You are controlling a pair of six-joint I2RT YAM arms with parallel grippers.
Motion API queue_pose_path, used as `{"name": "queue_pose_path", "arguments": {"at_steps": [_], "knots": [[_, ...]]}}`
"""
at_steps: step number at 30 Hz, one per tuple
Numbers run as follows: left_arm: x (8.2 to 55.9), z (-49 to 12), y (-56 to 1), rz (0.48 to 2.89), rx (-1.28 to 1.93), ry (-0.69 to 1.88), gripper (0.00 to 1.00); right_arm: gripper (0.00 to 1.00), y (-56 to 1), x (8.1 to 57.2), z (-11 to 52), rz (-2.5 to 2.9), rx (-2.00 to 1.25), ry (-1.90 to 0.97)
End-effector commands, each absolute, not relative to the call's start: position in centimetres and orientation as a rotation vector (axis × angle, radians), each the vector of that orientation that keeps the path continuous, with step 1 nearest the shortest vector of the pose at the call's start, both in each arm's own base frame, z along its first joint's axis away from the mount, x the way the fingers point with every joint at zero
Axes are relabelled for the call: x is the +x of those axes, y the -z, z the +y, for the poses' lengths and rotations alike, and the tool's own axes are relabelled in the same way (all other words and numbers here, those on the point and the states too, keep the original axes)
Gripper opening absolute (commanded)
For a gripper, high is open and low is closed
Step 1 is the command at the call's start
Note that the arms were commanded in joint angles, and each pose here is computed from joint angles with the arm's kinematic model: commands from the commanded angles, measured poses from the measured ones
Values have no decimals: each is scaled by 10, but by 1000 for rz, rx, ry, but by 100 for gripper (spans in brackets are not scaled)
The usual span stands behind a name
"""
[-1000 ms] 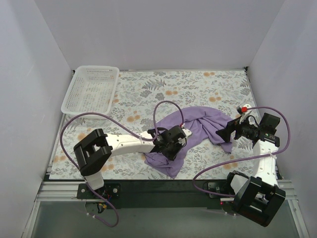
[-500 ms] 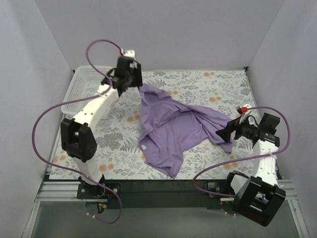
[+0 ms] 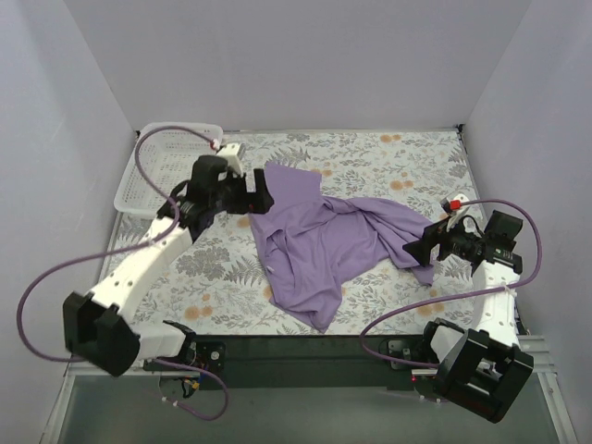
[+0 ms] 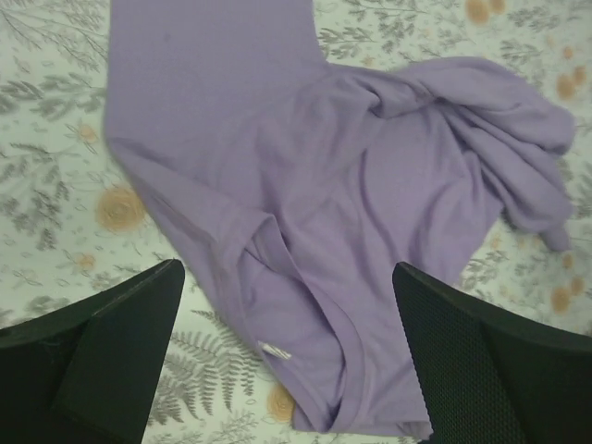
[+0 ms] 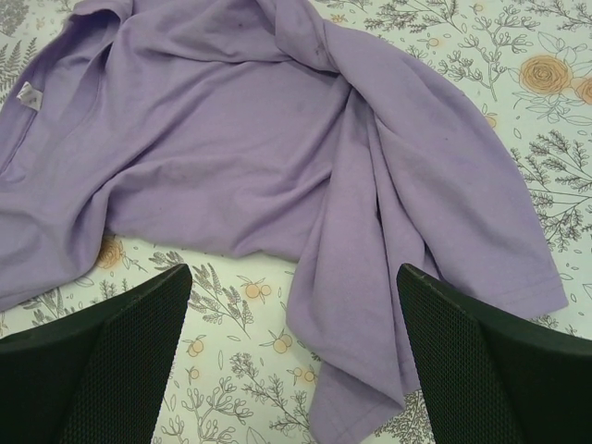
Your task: Fold and stack the t-shirts
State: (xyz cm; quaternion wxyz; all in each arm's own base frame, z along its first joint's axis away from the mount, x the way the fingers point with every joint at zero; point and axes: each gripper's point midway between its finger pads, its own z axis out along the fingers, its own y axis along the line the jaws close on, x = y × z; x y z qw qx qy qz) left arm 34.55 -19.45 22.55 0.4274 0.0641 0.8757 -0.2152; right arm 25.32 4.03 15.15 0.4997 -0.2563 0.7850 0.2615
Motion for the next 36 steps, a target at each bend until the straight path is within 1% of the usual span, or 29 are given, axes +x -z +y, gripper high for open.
{"name": "queue_pose_path", "arguments": {"at_steps": [1,3,4,5,6,7,9,11,15,17,19,20,22,24,26,32,36], "knots": [[275,-200,-200,2223,134,835,96,98,-153,252,47,1884,-663,-645],[239,-203,-191,2228,105,974,95,98,-139,257,44,1959,-662,-636],[209,-206,-157,2336,10,1097,93,97,-141,263,39,1976,-670,-609],[198,-210,-166,2270,15,1183,89,96,-127,268,30,2055,-655,-576],[187,-213,-162,2275,-9,1246,87,95,-122,268,29,2092,-674,-568],[173,-215,-144,2324,-98,1311,83,91,-126,274,24,2106,-691,-541],[156,-221,-143,2320,-88,1358,80,88,-111,270,24,2197,-723,-551],[142,-230,-140,2336,-100,1364,79,87,-104,263,27,2248,-766,-549],[123,-250,-129,2430,-54,1306,79,87,-88,242,43,2272,-923,-519],[112,-263,-113,2505,-9,1228,78,88,-83,233,39,2297,-947,-472],[108,-276,-113,2523,26,1192,78,89,-81,229,34,2308,-979,-429],[97,-284,-102,2573,80,1144,78,89,-81,227,28,2323,-986,-380],[100,-296,-104,2567,74,1095,77,90,-76,222,21,2352,-999,-339],[94,-303,-89,2620,75,1018,75,90,-69,217,15,2383,-999,-305],[100,-306,-76,2637,-10,944,75,90,-61,213,14,2418,-993,-320],[120,-327,-72,2586,-110,920,74,87,-56,221,10,2479,-879,-359],[121,-338,-60,2614,-99,906,73,86,-57,230,7,2488,-837,-346]]}}
